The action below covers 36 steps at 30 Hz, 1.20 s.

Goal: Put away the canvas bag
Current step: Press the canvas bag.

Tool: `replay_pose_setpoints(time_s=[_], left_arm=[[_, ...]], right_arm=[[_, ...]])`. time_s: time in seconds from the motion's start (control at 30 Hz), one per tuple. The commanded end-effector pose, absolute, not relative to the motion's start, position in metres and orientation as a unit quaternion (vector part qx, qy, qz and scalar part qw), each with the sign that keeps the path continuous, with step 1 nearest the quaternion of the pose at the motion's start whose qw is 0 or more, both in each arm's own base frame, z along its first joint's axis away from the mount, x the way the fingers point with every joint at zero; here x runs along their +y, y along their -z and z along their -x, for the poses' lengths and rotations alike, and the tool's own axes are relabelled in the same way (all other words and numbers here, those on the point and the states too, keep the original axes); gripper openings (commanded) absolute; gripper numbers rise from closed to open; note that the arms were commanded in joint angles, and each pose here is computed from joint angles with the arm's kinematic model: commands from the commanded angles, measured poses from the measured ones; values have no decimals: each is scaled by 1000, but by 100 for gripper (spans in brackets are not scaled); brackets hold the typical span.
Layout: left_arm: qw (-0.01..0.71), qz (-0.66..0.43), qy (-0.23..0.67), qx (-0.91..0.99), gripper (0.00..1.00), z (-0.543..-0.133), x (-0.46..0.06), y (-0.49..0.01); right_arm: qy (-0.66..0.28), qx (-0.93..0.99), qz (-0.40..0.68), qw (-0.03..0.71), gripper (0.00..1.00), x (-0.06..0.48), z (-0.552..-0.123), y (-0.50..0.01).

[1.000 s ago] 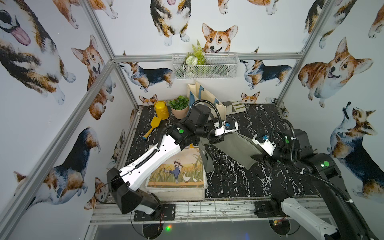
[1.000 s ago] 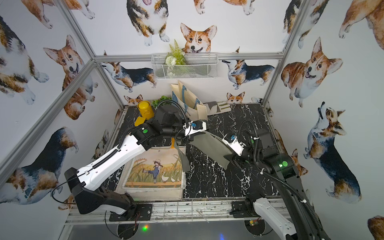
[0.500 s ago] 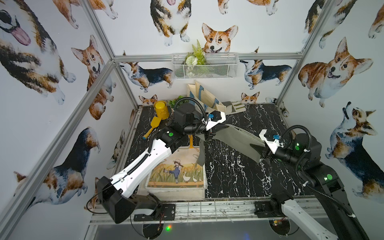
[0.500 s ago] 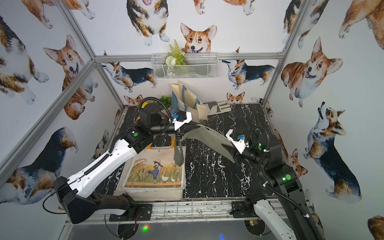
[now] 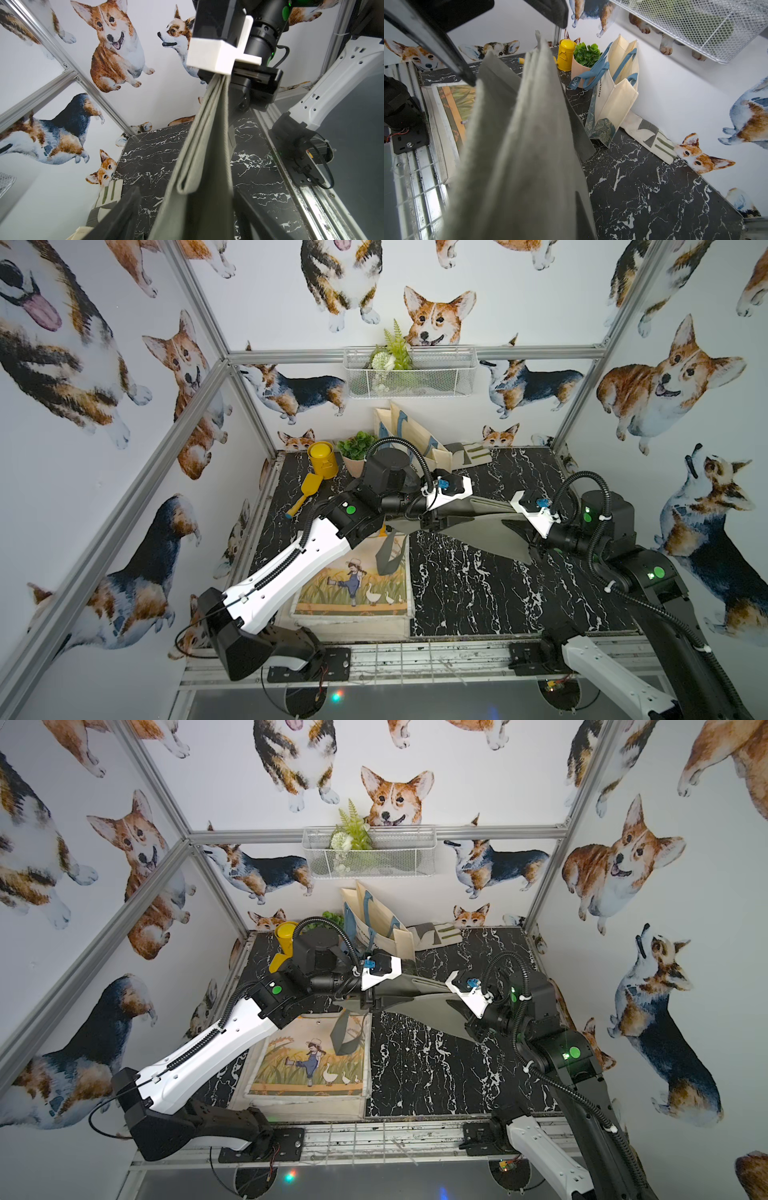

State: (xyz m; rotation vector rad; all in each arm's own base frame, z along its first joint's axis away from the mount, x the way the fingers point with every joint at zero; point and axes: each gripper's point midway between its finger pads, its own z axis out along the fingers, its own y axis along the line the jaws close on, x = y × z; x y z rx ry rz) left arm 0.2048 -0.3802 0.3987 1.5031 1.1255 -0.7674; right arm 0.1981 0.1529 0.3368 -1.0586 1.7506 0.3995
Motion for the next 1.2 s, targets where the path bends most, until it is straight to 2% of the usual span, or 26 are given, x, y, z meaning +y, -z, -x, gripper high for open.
replay_pose_setpoints(time_s=[0.0,0.33,0.6,0.7,0.77,0.8,0.87,0.9,0.97,1.03,1.17], left_arm=[[517,-656,297,463,76,-199,-386,-392],[484,-678,313,455,77,-188,-404,-388],[489,-676,280,474,78,-207,-413,-375],[482,-680,285,473,65,-207,-417,-373],[484,-680,284,472,45,-209,-419,-376],[488,-678,282,472,36,-210,-419,-378],[499,-674,279,468,6,-211,-419,-384],[506,-671,280,465,0,-212,-418,-389],[515,-664,294,455,0,-210,-416,-400],[516,-657,317,448,0,-208,-412,-409],[536,-626,362,435,0,-212,-397,-429]], right_arm=[[-164,713,452,510,0,155,-197,-343],[-156,723,464,489,0,153,-198,-343],[-169,717,462,494,0,157,-196,-344],[-171,717,461,495,0,158,-196,-345],[-170,716,460,497,0,157,-196,-346],[-168,717,459,498,4,157,-196,-346],[-164,717,458,499,17,155,-196,-346],[-164,716,458,500,24,155,-195,-346],[-166,715,458,502,37,155,-193,-346],[-169,715,456,503,47,155,-191,-346],[-172,719,445,505,55,152,-188,-342]])
